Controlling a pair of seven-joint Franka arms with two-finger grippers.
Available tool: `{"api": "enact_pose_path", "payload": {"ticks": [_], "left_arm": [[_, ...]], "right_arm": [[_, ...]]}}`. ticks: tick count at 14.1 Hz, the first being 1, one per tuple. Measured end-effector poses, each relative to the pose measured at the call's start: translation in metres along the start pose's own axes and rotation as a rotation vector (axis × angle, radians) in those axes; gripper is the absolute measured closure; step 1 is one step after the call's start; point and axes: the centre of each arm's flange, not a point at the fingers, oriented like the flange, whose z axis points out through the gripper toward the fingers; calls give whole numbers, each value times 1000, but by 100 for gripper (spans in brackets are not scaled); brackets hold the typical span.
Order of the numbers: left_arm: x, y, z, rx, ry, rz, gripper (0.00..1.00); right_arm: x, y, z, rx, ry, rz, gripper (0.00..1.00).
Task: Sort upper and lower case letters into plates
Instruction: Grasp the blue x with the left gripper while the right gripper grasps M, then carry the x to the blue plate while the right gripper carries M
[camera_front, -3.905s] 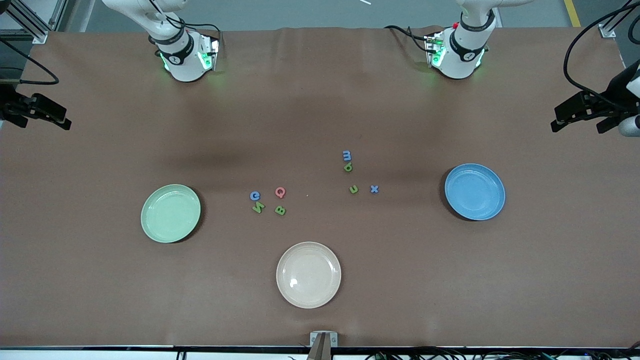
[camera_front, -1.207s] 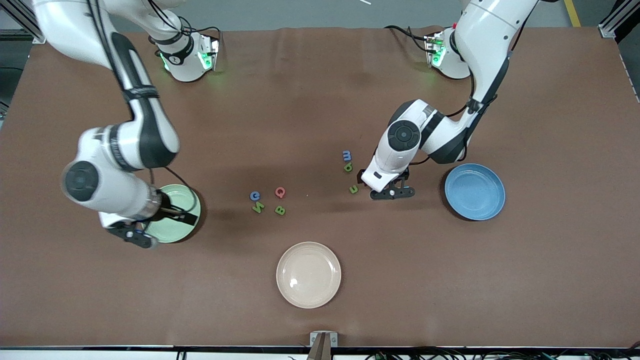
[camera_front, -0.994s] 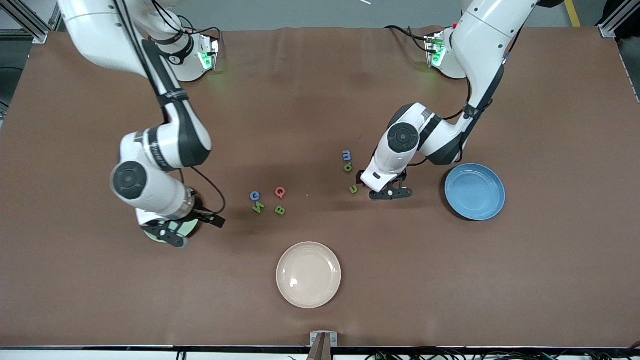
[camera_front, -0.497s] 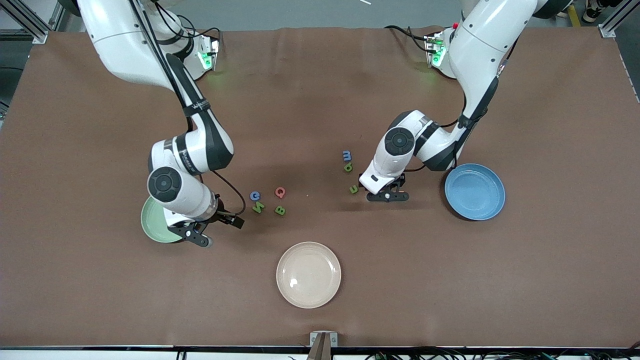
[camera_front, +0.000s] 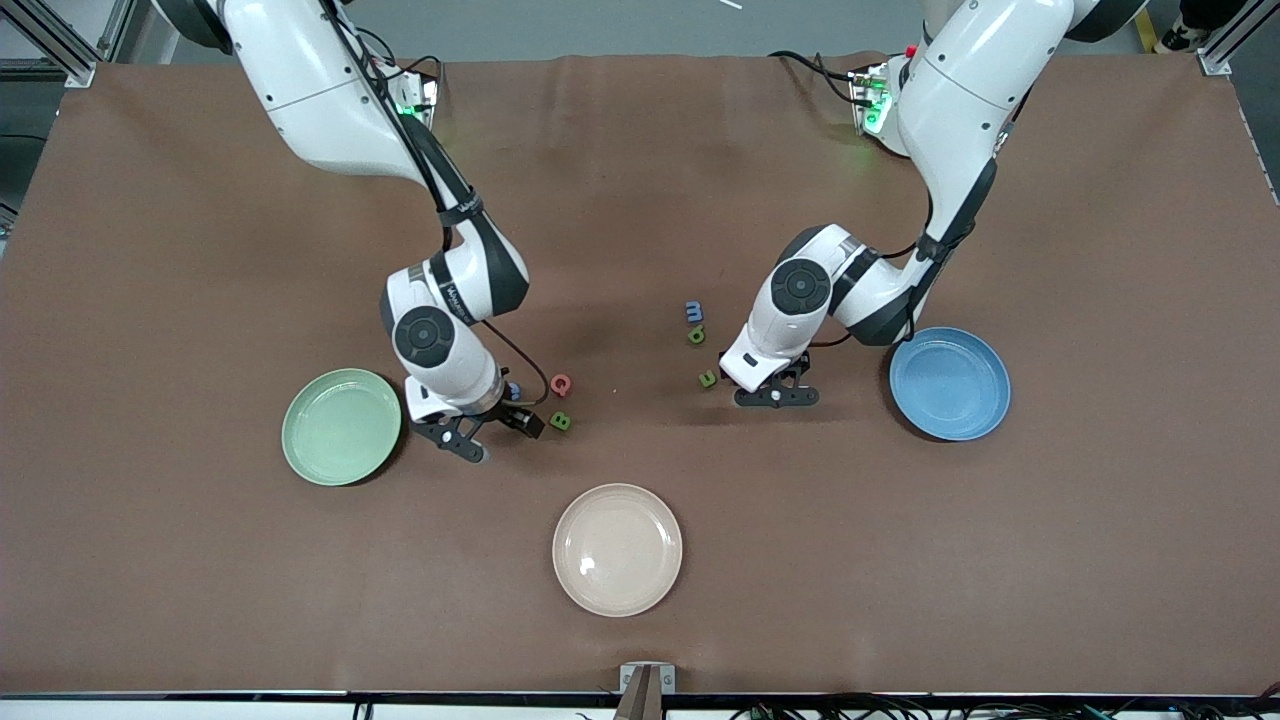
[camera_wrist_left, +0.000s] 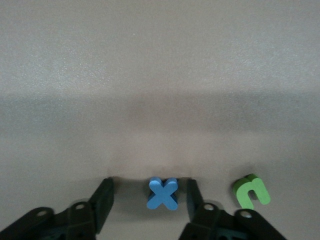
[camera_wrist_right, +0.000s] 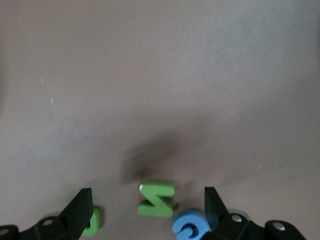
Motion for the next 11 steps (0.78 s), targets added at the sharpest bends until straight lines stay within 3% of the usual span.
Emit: {"api": "enact_pose_path", "payload": {"ticks": [4,6,9,11], "left_arm": [[0,0,1,0,0,0,47],[1,0,0,0,2,0,58],[2,-1,-1,0,3,-2,67],[3,-1,-1,0,3,-3,73]], "right_arm": [[-11,5,13,14,17,3,2],[-14,13,23,12,19,5,3],[-18,15,26,9,17,7,5],[-21,13,26,9,18,15,11]]}}
